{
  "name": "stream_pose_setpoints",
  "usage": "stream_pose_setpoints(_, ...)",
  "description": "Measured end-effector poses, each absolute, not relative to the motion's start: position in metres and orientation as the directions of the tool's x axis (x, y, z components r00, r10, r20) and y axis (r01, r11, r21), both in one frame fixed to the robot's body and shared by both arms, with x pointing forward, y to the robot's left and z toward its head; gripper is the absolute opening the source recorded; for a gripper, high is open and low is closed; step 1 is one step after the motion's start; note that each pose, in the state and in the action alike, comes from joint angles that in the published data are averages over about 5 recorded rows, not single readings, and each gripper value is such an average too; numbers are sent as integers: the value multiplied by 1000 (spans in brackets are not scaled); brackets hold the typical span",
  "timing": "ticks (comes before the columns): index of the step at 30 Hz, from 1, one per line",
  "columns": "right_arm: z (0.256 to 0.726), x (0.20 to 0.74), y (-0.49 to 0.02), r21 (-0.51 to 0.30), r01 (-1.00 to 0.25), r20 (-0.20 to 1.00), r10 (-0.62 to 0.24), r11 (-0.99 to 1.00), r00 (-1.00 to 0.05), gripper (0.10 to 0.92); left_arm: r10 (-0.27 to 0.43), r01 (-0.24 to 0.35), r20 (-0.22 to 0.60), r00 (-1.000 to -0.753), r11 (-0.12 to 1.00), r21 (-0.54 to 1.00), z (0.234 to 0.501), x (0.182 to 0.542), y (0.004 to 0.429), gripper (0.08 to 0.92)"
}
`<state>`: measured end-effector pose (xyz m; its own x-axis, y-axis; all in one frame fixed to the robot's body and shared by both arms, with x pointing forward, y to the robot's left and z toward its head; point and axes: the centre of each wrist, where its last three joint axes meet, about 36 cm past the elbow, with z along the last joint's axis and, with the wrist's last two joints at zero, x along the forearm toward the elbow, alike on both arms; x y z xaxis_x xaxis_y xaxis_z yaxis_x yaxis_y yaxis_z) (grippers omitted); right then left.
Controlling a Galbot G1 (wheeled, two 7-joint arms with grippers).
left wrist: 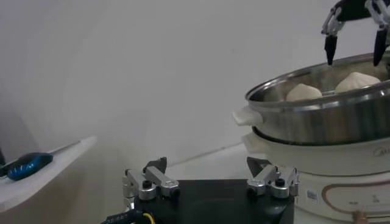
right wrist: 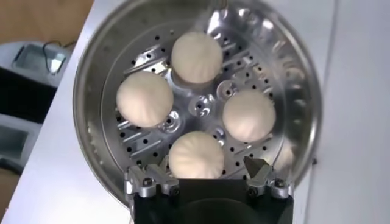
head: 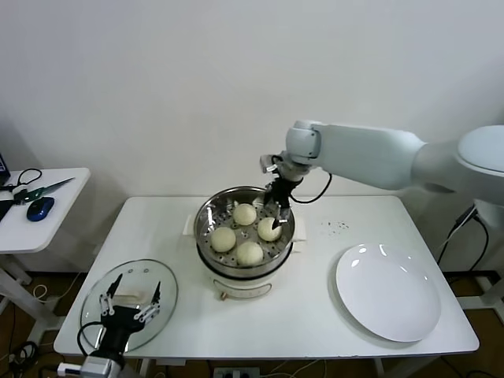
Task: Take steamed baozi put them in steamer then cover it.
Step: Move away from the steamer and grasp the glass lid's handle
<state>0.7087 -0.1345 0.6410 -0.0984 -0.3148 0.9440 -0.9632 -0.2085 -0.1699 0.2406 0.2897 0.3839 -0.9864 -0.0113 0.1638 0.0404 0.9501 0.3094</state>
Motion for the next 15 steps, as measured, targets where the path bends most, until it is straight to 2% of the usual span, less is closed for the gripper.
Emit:
stream_pose_setpoints(7,630,697,-186,-300,-947,831,-520,-115,-200,823,-32,20,152,-988,944,328,385,244,292,823)
stream_pose_setpoints(11,608,684,-217,-368,-930,706,-649,4,-282,823,-48,6,150,-988,941,339,383,246,295,823)
stream_pose_setpoints(15,582,665,-242,-394,-904,545,-749,168,-377,823,-62,-7,146,-987,935,355,382,247,297,823)
